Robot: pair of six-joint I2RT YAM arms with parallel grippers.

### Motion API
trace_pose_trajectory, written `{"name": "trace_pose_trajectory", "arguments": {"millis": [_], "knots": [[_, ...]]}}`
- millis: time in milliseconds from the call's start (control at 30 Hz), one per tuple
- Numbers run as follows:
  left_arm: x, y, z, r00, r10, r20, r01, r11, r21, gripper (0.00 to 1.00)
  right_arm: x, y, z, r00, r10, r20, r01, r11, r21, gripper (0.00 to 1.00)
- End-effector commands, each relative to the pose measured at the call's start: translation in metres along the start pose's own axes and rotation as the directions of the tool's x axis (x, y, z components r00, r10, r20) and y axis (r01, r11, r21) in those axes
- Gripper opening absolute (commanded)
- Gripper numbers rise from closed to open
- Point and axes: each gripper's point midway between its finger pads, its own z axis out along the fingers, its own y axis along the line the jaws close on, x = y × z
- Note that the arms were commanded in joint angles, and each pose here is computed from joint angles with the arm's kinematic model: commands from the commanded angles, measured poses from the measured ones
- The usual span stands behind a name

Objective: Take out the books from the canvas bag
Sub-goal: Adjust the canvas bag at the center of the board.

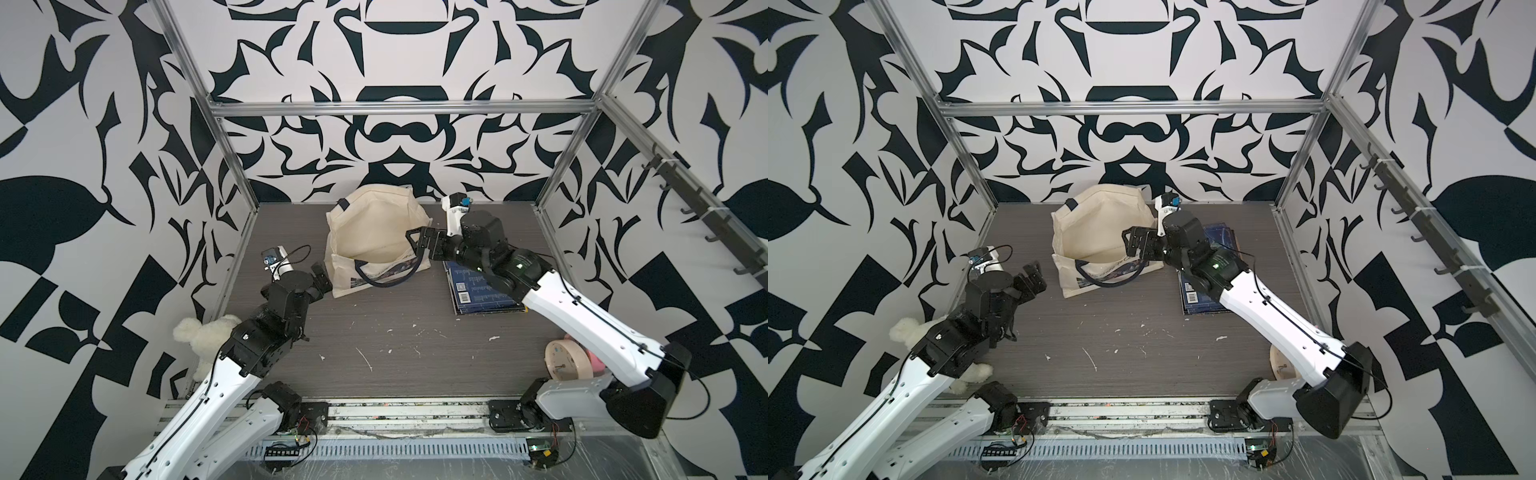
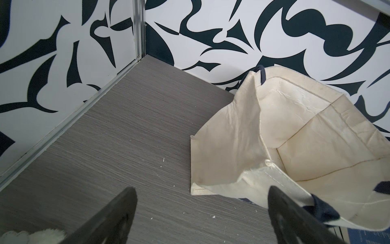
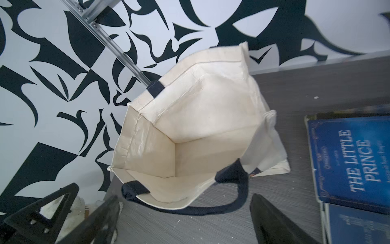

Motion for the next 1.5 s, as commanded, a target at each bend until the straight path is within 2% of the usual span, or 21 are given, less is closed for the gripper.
{"name": "trace_pose_trajectory", "arguments": {"millis": [0, 33, 167, 333, 400, 467, 533, 667, 767, 800, 933, 1100, 1233, 1467], "knots": [[-0.005, 0.006, 0.0, 0.999, 0.034, 0.027, -0.033, 0.999, -0.036, 0.99, -0.016, -0.029, -0.027, 0.992, -0.108, 0.07, 0.096, 0.982, 0.161, 0.89], [-0.006, 0.009, 0.0, 0.999, 0.044, 0.028, -0.043, 0.998, -0.053, 0.99, -0.015, -0.036, -0.032, 0.989, -0.136, 0.062, 0.121, 0.972, 0.202, 0.99], [-0.003, 0.008, -0.002, 0.996, 0.089, -0.008, -0.089, 0.995, -0.051, 0.99, -0.013, -0.071, -0.054, 0.975, -0.216, 0.048, 0.183, 0.909, 0.373, 0.99], [-0.004, 0.028, -0.003, 0.993, 0.111, -0.033, -0.115, 0.976, -0.185, 1.0, 0.003, -0.115, -0.078, 0.961, -0.277, 0.027, 0.218, 0.809, 0.547, 0.99], [-0.003, 0.025, -0.003, 0.993, 0.11, -0.043, -0.116, 0.979, -0.17, 0.99, 0.011, -0.124, -0.081, 0.951, -0.308, 0.009, 0.249, 0.786, 0.565, 0.99], [0.001, 0.013, 0.0, 0.99, 0.124, -0.068, -0.131, 0.986, -0.105, 0.99, 0.015, -0.139, -0.087, 0.944, -0.33, 0.009, 0.253, 0.74, 0.623, 0.99], [0.002, 0.014, 0.002, 0.988, 0.131, -0.077, -0.14, 0.983, -0.118, 0.99, 0.019, -0.152, -0.09, 0.934, -0.358, 0.002, 0.268, 0.701, 0.661, 1.0], [0.006, 0.033, 0.009, 0.99, 0.103, -0.095, -0.121, 0.968, -0.219, 0.99, 0.033, -0.179, -0.09, 0.934, -0.356, 0.007, 0.263, 0.703, 0.661, 1.0], [0.014, 0.034, 0.018, 0.991, 0.069, -0.118, -0.094, 0.972, -0.214, 0.99, 0.045, -0.19, -0.081, 0.94, -0.342, 0.02, 0.268, 0.77, 0.579, 0.99], [0.016, 0.034, 0.021, 0.99, 0.06, -0.127, -0.085, 0.975, -0.206, 0.99, 0.048, -0.195, -0.08, 0.936, -0.35, 0.031, 0.271, 0.776, 0.569, 0.99], [0.017, 0.052, 0.03, 0.994, -0.012, -0.104, -0.015, 0.966, -0.257, 0.99, 0.057, -0.225, -0.082, 0.9, -0.43, 0.066, 0.305, 0.732, 0.609, 0.99], [0.015, 0.066, 0.034, 0.999, -0.03, -0.032, 0.02, 0.96, -0.281, 0.99, 0.066, -0.25, -0.083, 0.887, -0.44, 0.139, 0.26, 0.725, 0.638, 1.0], [0.014, 0.071, 0.037, 0.999, 0.031, -0.01, -0.032, 0.954, -0.297, 0.99, 0.081, -0.281, -0.076, 0.898, -0.421, 0.125, 0.233, 0.698, 0.677, 0.99], [0.022, 0.074, 0.048, 0.996, 0.082, -0.027, -0.086, 0.946, -0.312, 0.99, 0.092, -0.322, -0.068, 0.922, -0.345, 0.178, 0.129, 0.704, 0.699, 1.0]]}}
